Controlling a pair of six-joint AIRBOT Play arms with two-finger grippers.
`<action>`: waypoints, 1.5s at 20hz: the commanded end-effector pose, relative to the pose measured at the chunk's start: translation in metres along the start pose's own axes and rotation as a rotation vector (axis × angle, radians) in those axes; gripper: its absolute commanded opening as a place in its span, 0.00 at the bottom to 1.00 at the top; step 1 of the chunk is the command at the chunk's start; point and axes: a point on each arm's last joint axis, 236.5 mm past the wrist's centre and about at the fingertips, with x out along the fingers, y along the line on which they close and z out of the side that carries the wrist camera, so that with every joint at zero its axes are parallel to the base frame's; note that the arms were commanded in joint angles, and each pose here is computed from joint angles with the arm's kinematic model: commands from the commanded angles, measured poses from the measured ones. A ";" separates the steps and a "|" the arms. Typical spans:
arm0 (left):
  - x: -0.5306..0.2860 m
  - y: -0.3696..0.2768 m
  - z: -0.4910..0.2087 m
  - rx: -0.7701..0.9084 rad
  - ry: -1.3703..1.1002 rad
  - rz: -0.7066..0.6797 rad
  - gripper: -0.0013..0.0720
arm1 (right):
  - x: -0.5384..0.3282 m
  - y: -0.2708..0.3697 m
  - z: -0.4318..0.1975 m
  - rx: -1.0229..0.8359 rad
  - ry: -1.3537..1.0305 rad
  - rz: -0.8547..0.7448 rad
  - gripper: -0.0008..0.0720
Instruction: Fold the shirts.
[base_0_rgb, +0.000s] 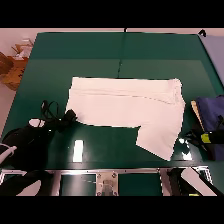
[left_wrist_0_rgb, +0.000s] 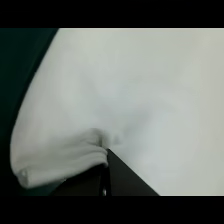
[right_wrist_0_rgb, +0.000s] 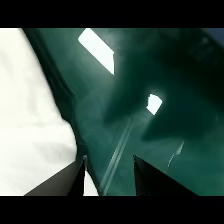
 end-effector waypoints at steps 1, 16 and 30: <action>0.000 0.000 0.000 0.003 -0.001 -0.001 0.05 | 0.021 -0.002 -0.027 0.029 0.072 0.022 0.51; 0.000 -0.001 -0.004 0.002 0.018 -0.004 0.05 | 0.051 0.038 -0.057 0.042 0.188 0.212 0.27; -0.077 -0.053 -0.026 0.323 0.399 -0.039 0.04 | -0.048 0.098 -0.008 -0.111 0.108 0.329 0.03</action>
